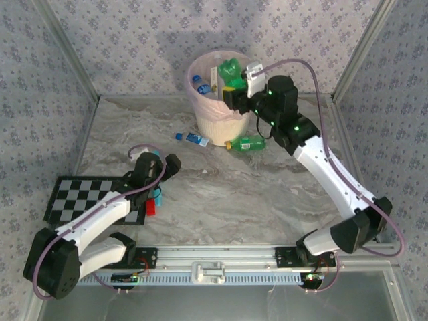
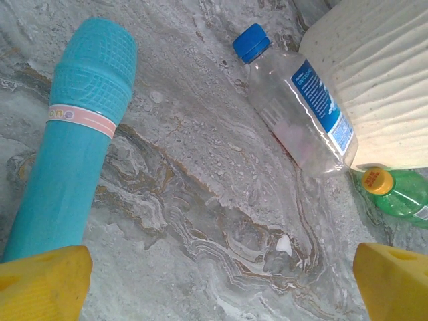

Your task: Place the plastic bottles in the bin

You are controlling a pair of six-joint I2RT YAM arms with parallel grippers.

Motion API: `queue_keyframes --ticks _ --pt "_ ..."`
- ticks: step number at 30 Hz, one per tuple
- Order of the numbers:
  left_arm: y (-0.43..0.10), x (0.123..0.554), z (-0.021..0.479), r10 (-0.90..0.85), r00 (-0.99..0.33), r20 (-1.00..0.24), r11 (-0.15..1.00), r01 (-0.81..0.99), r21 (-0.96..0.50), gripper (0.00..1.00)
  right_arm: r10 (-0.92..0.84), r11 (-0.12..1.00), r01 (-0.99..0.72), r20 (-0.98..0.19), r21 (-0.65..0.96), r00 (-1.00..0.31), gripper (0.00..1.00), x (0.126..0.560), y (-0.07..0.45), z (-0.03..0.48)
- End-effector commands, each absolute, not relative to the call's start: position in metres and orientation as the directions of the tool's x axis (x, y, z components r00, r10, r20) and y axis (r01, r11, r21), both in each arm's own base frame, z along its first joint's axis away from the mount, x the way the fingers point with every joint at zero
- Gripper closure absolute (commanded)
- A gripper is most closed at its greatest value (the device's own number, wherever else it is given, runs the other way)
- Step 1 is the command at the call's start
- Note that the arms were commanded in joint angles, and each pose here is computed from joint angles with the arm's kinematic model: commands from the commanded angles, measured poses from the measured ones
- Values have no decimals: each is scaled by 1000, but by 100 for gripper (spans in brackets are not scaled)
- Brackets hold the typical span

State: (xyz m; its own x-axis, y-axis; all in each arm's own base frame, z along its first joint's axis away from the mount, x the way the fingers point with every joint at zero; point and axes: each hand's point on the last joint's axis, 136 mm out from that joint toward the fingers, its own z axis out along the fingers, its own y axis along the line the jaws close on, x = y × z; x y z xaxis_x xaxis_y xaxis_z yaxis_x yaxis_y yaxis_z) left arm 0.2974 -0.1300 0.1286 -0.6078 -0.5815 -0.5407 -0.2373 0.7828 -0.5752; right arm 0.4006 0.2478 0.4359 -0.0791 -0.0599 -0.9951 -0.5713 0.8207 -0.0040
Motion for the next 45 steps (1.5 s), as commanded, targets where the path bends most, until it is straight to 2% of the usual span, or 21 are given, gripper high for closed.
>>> queue_keyframes --ticks 1,8,16,20,23,25,27,36,45 --pt "-125 294 132 -586 -600 -544 782 -243 -574 0 -14 867 -498 -996 30 -85 49 433 244 441" --pt "-122 289 135 -592 -598 -541 777 -244 -580 0 60 889 -440 -985 125 -159 49 493 250 419" --pt "-117 281 137 -592 -592 -546 778 -244 -579 0 56 901 -403 -966 158 -252 45 534 258 380" --pt "-114 280 138 -596 -584 -552 778 -247 -578 0 58 907 -384 -954 173 -293 36 542 257 365" --pt "-114 280 139 -597 -581 -553 776 -245 -581 0 70 903 -387 -954 185 -292 25 542 257 367" --pt "-115 280 139 -597 -582 -552 776 -244 -582 0 76 892 -410 -957 191 -280 15 539 259 374" --pt "-116 281 141 -600 -581 -550 772 -243 -587 0 80 879 -436 -962 192 -262 0 533 261 386" --pt "-124 286 146 -616 -581 -532 751 -228 -620 0 121 858 -479 -980 183 -157 0 485 246 429" --pt "-137 312 157 -634 -572 -521 735 -238 -634 0 110 854 -482 -974 196 -200 0 411 231 389"
